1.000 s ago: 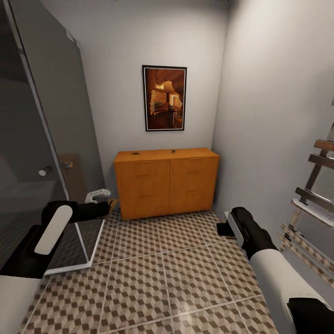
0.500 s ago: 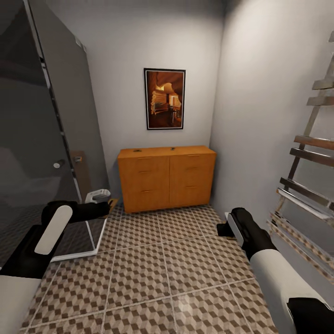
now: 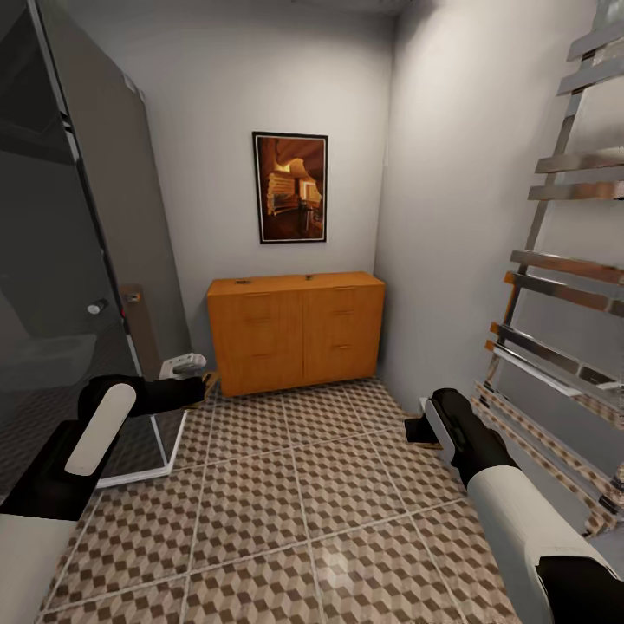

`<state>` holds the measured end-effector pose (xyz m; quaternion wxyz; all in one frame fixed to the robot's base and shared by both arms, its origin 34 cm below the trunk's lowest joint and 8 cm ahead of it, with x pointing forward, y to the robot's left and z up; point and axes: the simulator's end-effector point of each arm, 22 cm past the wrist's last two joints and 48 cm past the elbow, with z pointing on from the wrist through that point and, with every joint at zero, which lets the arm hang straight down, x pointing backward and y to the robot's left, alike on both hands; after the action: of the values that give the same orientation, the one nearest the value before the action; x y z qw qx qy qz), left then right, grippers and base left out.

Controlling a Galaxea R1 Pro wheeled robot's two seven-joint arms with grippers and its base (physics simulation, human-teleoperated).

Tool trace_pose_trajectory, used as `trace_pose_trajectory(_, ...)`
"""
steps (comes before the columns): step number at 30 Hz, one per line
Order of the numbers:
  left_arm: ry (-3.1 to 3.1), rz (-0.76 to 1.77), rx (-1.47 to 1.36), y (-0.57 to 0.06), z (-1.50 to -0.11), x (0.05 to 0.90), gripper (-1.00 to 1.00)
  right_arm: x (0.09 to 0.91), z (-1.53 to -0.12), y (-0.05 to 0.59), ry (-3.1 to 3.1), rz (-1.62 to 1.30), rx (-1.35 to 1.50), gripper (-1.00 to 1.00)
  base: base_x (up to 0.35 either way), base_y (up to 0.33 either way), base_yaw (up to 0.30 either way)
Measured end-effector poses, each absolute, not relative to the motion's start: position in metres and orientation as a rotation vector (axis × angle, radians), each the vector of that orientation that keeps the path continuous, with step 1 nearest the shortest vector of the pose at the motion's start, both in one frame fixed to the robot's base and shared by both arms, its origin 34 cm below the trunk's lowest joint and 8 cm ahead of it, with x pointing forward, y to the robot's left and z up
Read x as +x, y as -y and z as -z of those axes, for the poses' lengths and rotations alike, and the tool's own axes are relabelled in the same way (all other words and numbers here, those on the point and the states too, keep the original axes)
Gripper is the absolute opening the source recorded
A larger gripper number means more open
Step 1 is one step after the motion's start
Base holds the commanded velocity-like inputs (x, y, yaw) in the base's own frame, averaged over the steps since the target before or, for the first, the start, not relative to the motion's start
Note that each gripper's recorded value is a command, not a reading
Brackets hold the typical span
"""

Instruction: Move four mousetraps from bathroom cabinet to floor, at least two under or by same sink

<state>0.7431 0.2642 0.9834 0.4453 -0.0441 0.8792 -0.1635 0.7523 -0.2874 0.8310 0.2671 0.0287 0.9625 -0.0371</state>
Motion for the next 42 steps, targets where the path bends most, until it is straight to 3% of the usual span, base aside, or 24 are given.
trace_pose_trajectory(19, -2.198, 0.406, -0.128, -0.267, -0.976, 0.742, -1.00, 0.752, -0.838, 0.287, -2.586, 0.098, 0.077, -1.00, -0.011, 0.000, -0.222)
trace_pose_trajectory(42, -2.197, 0.405, -0.129, -0.268, -0.977, 0.742, -1.00, 0.752, -0.839, 0.287, -2.584, 0.098, 0.077, -1.00, -0.292, 0.000, -0.047)
